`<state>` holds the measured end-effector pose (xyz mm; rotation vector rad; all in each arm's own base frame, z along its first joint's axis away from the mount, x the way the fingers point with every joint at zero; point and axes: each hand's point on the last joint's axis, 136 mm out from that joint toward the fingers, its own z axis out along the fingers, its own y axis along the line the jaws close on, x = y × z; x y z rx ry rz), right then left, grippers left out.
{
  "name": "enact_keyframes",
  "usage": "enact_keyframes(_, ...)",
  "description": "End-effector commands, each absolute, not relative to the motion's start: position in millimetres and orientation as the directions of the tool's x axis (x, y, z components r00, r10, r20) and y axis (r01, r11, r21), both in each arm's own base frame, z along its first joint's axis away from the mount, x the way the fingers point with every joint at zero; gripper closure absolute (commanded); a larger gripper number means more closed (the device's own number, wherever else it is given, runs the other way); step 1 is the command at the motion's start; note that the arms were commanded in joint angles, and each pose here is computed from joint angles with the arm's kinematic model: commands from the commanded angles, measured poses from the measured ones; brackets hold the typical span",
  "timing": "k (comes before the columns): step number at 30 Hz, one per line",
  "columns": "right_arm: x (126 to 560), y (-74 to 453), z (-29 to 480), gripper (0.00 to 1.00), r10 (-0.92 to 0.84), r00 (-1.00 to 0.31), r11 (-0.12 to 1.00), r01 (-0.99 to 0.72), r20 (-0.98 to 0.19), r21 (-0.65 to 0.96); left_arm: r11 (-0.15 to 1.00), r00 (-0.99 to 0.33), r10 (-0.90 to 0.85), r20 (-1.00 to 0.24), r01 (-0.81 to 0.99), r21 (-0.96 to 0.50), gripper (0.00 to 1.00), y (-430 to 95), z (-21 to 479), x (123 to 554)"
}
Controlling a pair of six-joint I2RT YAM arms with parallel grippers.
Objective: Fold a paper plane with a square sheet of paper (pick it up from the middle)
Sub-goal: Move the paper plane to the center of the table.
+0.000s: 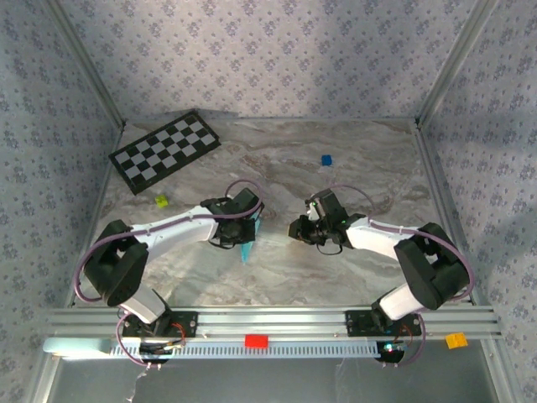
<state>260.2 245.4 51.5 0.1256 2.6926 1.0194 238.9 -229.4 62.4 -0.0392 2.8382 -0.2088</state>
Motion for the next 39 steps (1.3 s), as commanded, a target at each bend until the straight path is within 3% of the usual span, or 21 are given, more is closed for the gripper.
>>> enact_keyframes(1, 257, 243, 51, 0.80, 0.184, -0.962, 0.761, 0.009, -0.202, 0.649, 0.998, -0.961, -0.007, -0.275, 0.011, -0.063, 1.00, -219, 57, 232)
enact_keyframes(29, 255, 250, 48, 0.80, 0.163, -0.969, 0.758, 0.004, -0.184, 0.652, 0.995, -0.977, -0.007, -0.214, 0.014, -0.100, 0.94, -232, 29, 224)
enact_keyframes(39, 255, 250, 47, 0.80, 0.161, -0.970, 0.759, 0.005, -0.180, 0.651, 0.995, -0.978, -0.013, -0.207, 0.009, -0.101, 0.87, -233, 26, 223)
